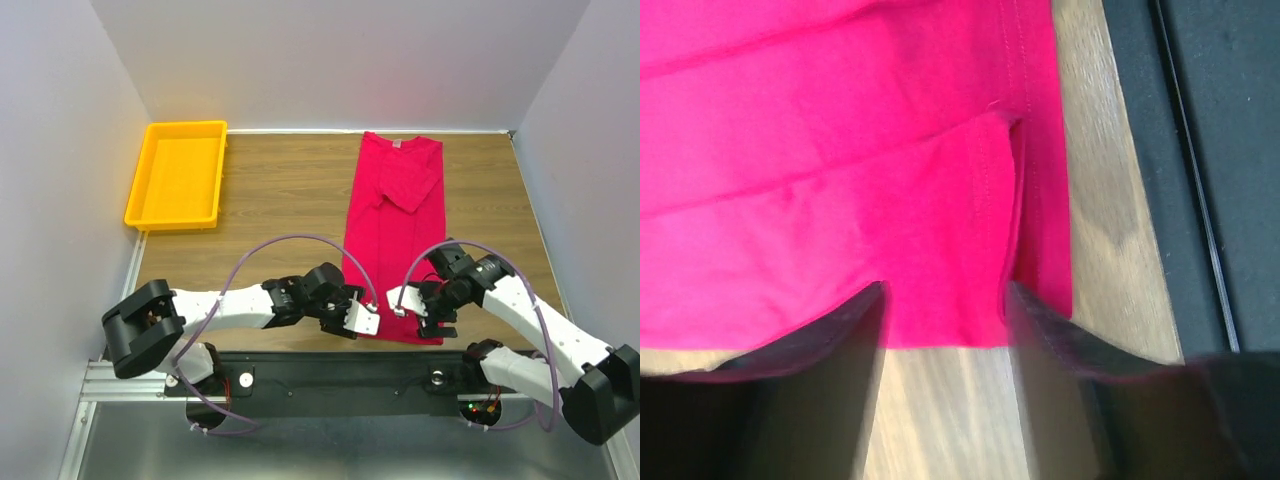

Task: Fold and stack the t-shirts
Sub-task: Fold the tshirt

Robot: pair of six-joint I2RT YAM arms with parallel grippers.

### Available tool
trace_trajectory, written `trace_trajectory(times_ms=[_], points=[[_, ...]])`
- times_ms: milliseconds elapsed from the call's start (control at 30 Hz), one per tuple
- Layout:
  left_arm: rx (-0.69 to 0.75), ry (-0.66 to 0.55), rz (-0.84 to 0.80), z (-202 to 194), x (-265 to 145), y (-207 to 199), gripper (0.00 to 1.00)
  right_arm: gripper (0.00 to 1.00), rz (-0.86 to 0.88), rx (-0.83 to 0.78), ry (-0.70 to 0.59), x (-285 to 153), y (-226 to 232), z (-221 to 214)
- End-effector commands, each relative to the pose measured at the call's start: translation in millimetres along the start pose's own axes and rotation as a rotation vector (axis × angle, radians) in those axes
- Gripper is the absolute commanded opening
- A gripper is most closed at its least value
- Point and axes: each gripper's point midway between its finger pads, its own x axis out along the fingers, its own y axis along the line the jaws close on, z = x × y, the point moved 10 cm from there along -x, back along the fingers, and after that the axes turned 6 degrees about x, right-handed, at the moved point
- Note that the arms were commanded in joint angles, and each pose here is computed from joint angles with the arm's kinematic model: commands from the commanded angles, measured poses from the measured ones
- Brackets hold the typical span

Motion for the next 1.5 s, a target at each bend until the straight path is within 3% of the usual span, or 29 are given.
trace_trajectory(times_ms=[0, 33, 67, 267, 400, 533, 833, 900, 1033, 1133, 1300, 1467], points=[[0.029, -0.055, 0.047, 8, -16, 3, 0.74, 0.84, -0.049, 0.055, -0.017, -2, 8, -3], [0.033, -0.064, 0.057, 9, -21, 2, 0.78, 0.84, -0.055, 0.06, -0.024, -2, 9, -3], [0.035, -0.065, 0.06, 9, -24, 1, 0.9, 0.84, -0.053, 0.07, -0.028, -2, 9, -3], [0.031, -0.038, 0.154, 14, -51, 4, 0.91, 0.83, 0.016, 0.057, -0.075, -1, 10, 3], [-0.078, 0.007, 0.342, 17, -78, 17, 0.93, 0.8, 0.052, 0.034, -0.001, 4, 4, -1], [-0.266, 0.026, 0.503, 24, -105, 31, 0.95, 0.79, -0.022, -0.005, 0.116, 1, -12, -6], [-0.673, -0.044, 0.674, 32, -131, 42, 0.98, 0.66, -0.2, 0.341, 0.113, -23, -40, -26], [-0.828, -0.076, 0.722, 27, -133, 47, 0.98, 0.64, -0.265, 0.48, 0.091, -28, -46, -40], [-1.072, -0.171, 0.659, 18, -124, 54, 0.98, 0.54, -0.379, 0.758, -0.052, -48, -70, -57], [-1.309, -0.226, 0.482, 6, -97, 44, 0.93, 0.51, -0.414, 0.923, -0.194, -63, -85, -61], [-1.385, -0.169, 0.268, -4, -70, 31, 0.87, 0.51, -0.357, 1.008, -0.336, -59, -82, -51], [-1.439, -0.068, 0.165, -20, -47, 19, 0.84, 0.52, -0.368, 1.059, -0.312, -48, -76, -57]])
